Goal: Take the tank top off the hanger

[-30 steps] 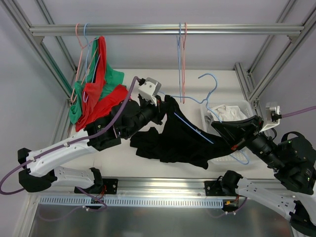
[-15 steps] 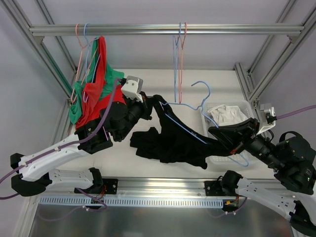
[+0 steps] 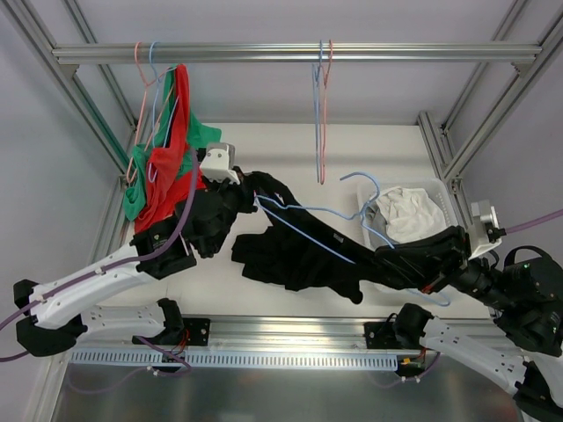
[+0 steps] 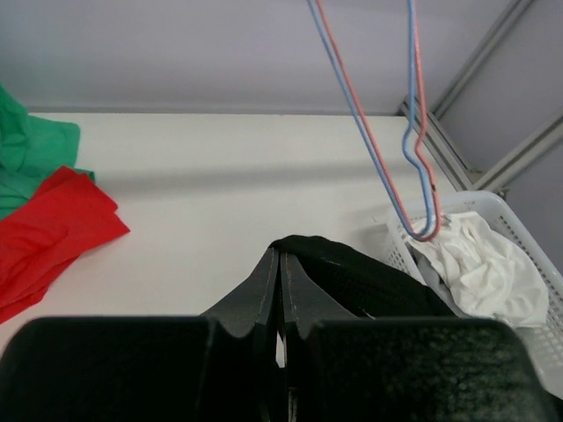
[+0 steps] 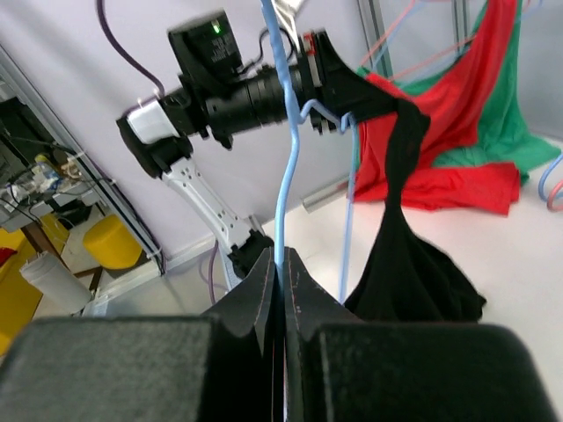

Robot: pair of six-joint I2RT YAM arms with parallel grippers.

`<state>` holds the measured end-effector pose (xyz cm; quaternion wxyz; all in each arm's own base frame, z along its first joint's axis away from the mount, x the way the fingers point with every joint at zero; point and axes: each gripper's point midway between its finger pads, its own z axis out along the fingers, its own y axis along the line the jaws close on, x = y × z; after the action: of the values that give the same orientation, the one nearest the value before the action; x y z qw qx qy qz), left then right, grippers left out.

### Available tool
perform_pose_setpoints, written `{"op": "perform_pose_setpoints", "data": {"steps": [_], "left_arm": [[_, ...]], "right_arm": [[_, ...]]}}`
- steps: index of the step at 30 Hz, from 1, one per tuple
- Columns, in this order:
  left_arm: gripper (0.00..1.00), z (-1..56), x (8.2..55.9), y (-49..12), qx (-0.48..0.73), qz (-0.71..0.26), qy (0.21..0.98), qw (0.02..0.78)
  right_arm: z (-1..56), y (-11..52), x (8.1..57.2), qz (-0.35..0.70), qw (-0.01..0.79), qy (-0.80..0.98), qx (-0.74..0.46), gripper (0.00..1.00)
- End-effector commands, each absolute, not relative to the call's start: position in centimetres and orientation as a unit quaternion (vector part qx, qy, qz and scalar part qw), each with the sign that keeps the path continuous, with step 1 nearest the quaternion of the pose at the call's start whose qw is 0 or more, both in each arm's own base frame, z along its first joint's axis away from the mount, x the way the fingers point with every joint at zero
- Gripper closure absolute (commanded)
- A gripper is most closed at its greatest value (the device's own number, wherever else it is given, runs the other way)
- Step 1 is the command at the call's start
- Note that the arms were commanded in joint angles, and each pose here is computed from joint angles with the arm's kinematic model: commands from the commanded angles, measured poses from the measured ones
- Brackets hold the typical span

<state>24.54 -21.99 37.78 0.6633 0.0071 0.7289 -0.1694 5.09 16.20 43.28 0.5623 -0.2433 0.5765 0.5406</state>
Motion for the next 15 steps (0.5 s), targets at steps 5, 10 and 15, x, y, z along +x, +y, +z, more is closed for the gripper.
{"op": "perform_pose_setpoints", "data": {"steps": [5, 10, 15], "left_arm": [[1.00, 38.5, 19.2, -24.9, 0.080, -0.378, 0.687, 0.616], [1.00, 36.3, 14.6, -28.1, 0.166, -0.491, 0.652, 0.553], [1.00, 33.2, 11.5, -30.7, 0.235, -0.546, 0.631, 0.498]], "right_arm": [[47.3, 15.1, 6.4, 0.547, 0.678, 0.448, -0.200, 1.00], [50.8, 16.9, 7.4, 0.563, 0.732, 0.338, -0.184, 1.00], [55.8, 18.7, 7.9, 0.582, 0.763, 0.227, -0.164, 1.00]]}}
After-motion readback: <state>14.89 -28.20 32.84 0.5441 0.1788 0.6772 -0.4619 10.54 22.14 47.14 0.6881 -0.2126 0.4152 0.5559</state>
